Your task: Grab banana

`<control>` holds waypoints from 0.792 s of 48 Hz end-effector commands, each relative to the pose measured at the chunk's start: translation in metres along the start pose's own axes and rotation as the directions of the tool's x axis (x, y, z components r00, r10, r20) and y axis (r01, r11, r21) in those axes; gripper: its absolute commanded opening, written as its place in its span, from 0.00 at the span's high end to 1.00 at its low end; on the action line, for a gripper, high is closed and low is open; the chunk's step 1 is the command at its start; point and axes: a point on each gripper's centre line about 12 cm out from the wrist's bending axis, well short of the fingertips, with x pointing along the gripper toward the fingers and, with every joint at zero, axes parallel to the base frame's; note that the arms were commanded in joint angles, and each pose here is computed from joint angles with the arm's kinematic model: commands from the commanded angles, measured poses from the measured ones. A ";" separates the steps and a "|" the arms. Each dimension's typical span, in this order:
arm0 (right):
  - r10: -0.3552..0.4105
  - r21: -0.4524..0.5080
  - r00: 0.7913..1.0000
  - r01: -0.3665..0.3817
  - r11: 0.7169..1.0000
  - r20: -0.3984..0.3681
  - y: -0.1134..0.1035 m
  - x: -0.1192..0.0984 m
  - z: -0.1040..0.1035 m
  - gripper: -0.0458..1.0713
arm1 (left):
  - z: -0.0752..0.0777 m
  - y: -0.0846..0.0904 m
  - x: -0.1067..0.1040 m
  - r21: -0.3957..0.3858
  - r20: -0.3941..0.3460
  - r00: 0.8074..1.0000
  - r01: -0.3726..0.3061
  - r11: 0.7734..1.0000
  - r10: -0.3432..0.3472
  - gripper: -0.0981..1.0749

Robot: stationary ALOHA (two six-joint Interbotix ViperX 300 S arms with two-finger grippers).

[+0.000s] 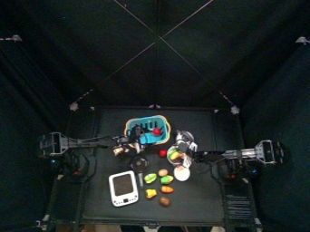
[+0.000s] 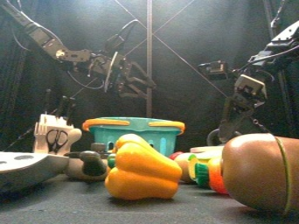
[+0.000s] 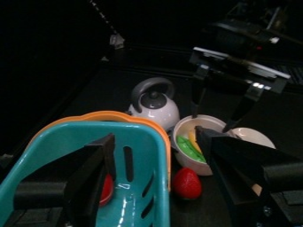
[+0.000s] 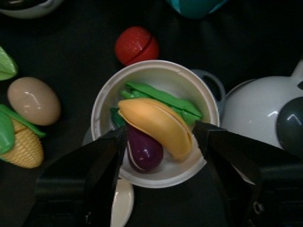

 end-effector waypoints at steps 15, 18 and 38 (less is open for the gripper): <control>-0.021 -0.026 0.998 0.019 0.999 -0.055 0.007 0.023 0.005 0.13 | 0.012 0.004 -0.003 -0.050 0.064 0.997 -0.031 0.998 0.035 0.04; -0.023 -0.027 0.998 0.021 0.999 -0.065 0.007 0.026 0.003 0.13 | 0.011 0.004 -0.003 -0.051 0.062 0.998 -0.030 0.998 0.033 0.04; -0.018 -0.032 0.998 0.016 0.999 -0.056 0.010 0.025 0.006 0.32 | 0.009 0.005 -0.003 -0.052 0.054 0.998 -0.034 0.998 0.037 0.04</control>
